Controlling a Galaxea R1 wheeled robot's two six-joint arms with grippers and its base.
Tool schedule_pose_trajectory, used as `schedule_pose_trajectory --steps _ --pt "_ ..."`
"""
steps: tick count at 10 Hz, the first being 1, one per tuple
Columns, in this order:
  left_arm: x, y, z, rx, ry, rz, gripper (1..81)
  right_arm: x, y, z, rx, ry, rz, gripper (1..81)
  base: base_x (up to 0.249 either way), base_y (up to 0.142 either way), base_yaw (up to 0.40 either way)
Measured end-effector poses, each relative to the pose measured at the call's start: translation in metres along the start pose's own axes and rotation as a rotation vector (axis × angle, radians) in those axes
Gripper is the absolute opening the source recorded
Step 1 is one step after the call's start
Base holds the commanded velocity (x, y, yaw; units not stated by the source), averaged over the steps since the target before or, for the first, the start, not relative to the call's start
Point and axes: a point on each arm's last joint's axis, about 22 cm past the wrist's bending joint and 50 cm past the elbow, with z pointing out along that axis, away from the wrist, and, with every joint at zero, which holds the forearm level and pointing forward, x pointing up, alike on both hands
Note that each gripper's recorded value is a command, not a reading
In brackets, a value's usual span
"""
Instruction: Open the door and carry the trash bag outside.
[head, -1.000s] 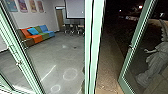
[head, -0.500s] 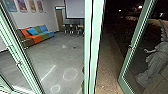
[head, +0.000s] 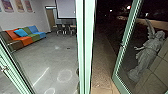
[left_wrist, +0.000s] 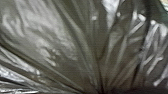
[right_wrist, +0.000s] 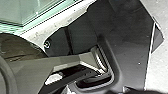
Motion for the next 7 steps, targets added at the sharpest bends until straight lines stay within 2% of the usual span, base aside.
schedule_pose_trajectory --steps 7 --pt "-0.0005 0.0000 0.0000 0.000 -0.001 0.000 1.0 -0.0002 -0.0006 0.0030 -0.008 0.003 -0.005 81.1 0.000 0.000 -0.170"
